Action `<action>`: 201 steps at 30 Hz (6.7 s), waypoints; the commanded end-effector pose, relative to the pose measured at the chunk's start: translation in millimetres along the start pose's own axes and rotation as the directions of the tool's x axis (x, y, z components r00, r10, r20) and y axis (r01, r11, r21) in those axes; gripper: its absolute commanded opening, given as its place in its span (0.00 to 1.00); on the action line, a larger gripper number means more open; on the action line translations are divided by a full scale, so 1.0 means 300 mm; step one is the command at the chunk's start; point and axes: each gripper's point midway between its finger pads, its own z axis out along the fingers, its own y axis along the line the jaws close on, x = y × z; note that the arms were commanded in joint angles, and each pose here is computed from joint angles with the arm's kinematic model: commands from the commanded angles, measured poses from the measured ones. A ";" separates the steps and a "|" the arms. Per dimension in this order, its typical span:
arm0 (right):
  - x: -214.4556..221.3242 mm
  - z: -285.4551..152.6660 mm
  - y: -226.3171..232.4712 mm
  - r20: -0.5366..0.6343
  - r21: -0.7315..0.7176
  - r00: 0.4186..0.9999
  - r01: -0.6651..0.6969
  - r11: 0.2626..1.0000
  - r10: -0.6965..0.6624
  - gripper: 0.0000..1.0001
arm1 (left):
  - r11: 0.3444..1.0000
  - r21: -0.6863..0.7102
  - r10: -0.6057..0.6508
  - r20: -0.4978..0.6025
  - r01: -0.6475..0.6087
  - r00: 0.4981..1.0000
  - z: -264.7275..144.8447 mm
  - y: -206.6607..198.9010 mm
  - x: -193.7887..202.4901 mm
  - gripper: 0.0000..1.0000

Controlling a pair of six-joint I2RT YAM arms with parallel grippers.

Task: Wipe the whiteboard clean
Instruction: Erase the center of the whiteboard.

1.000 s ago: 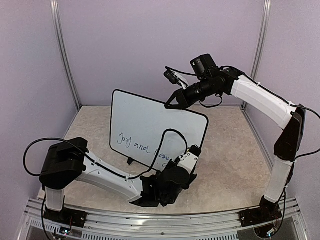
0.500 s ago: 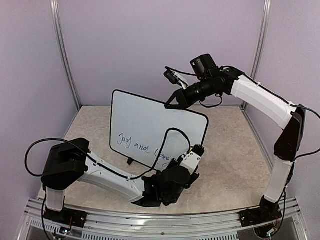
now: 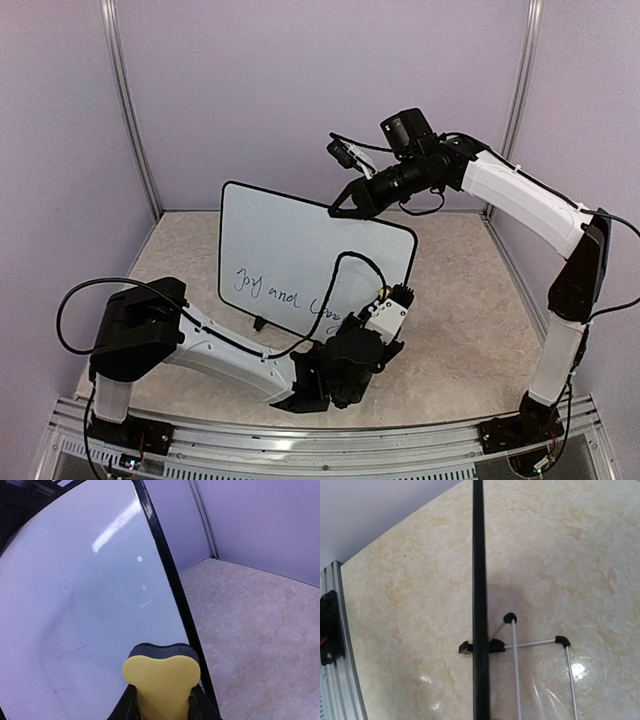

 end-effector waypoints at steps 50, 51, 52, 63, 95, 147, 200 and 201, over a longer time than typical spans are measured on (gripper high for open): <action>0.160 0.052 0.097 -0.182 -0.074 0.973 -0.155 0.985 0.139 0.00 | 0.924 -0.227 -0.341 -0.130 0.307 0.931 -0.056 0.890 0.474 0.13; 0.159 0.046 0.097 -0.181 -0.068 0.973 -0.156 0.985 0.141 0.00 | 0.918 -0.234 -0.354 -0.122 0.319 0.927 -0.067 0.914 0.476 0.13; 0.155 0.037 0.101 -0.178 -0.065 0.974 -0.154 0.986 0.141 0.00 | 0.914 -0.235 -0.364 -0.113 0.332 0.924 -0.075 0.934 0.479 0.13; 0.146 0.028 0.122 -0.164 -0.072 0.977 -0.149 0.986 0.136 0.00 | 0.894 -0.149 -0.419 0.059 0.423 0.906 -0.090 0.996 0.443 0.13; 0.158 0.061 0.111 -0.172 -0.084 0.976 -0.152 0.985 0.136 0.00 | 0.894 -0.255 -0.414 -0.163 0.367 0.896 0.066 0.965 0.630 0.12; 0.186 0.077 0.108 -0.182 -0.092 0.975 -0.149 0.985 0.130 0.00 | 0.789 -0.129 -0.606 0.001 0.601 0.796 0.098 0.999 0.474 0.12; 0.183 0.086 0.115 -0.183 -0.092 0.974 -0.154 0.984 0.135 0.00 | 0.584 -0.073 -0.812 -0.070 0.809 0.580 0.106 0.993 0.663 0.12; 0.183 0.087 0.116 -0.183 -0.091 0.974 -0.153 0.984 0.135 0.00 | 0.583 -0.053 -0.812 -0.068 0.811 0.579 0.109 0.979 0.651 0.12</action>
